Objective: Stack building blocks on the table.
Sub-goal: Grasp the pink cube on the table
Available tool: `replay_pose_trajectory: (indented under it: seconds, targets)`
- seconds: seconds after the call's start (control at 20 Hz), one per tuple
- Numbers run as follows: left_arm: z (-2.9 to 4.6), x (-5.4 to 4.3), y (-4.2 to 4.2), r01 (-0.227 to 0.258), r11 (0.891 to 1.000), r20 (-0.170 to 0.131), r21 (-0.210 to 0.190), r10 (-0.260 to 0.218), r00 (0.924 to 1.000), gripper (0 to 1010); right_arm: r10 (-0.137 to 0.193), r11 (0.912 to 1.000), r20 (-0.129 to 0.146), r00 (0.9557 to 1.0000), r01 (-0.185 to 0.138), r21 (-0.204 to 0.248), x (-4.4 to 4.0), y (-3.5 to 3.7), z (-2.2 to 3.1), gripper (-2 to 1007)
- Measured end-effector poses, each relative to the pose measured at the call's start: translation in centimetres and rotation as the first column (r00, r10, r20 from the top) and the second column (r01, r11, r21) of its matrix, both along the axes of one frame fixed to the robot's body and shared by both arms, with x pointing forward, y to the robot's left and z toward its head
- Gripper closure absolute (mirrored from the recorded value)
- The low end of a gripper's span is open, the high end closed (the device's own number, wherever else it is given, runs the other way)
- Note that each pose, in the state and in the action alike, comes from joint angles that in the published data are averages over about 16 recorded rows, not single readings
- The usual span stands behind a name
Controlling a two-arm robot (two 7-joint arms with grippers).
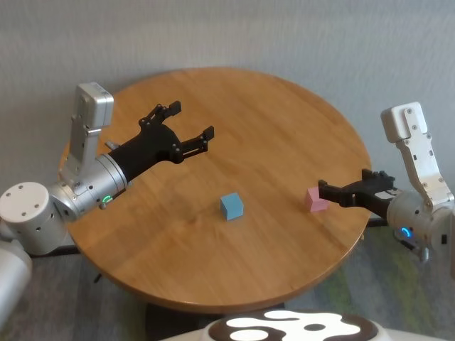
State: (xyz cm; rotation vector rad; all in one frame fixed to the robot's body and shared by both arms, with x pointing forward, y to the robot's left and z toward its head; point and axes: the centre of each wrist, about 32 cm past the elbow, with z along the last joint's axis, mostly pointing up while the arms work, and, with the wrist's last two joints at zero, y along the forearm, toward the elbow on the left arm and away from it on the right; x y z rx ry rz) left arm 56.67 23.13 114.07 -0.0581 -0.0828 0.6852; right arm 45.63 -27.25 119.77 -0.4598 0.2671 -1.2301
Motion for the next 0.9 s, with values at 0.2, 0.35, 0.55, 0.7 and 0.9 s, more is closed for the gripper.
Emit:
replay_pose_trajectory:
  seconds: [0.2, 0.35, 0.55, 0.7, 0.9]
  targets:
    - [0.0, 0.0, 0.0, 0.0, 1.0, 0.0, 0.0, 0.0, 1.0, 9, -0.062, 0.9981, -0.057, 0.9965, 0.062, -0.005, -0.37, 0.95, 0.17, 0]
    - [0.0, 0.0, 0.0, 0.0, 1.0, 0.0, 0.0, 0.0, 1.0, 8, -0.087, 0.9962, -0.081, 0.9929, 0.086, -0.015, -0.52, 1.6, -0.01, 0]
    - [0.0, 0.0, 0.0, 0.0, 1.0, 0.0, 0.0, 0.0, 1.0, 8, -0.108, 0.9938, -0.094, 0.9897, 0.105, -0.035, -0.49, 2.37, -0.63, 0]
    - [0.0, 0.0, 0.0, 0.0, 1.0, 0.0, 0.0, 0.0, 1.0, 8, -0.122, 0.9917, -0.098, 0.9877, 0.118, -0.051, -0.35, 2.86, -1.22, 0]
    - [0.0, 0.0, 0.0, 0.0, 1.0, 0.0, 0.0, 0.0, 1.0, 8, -0.141, 0.989, -0.1, 0.985, 0.135, -0.06, -0.03, 3.48, -1.96, 0]
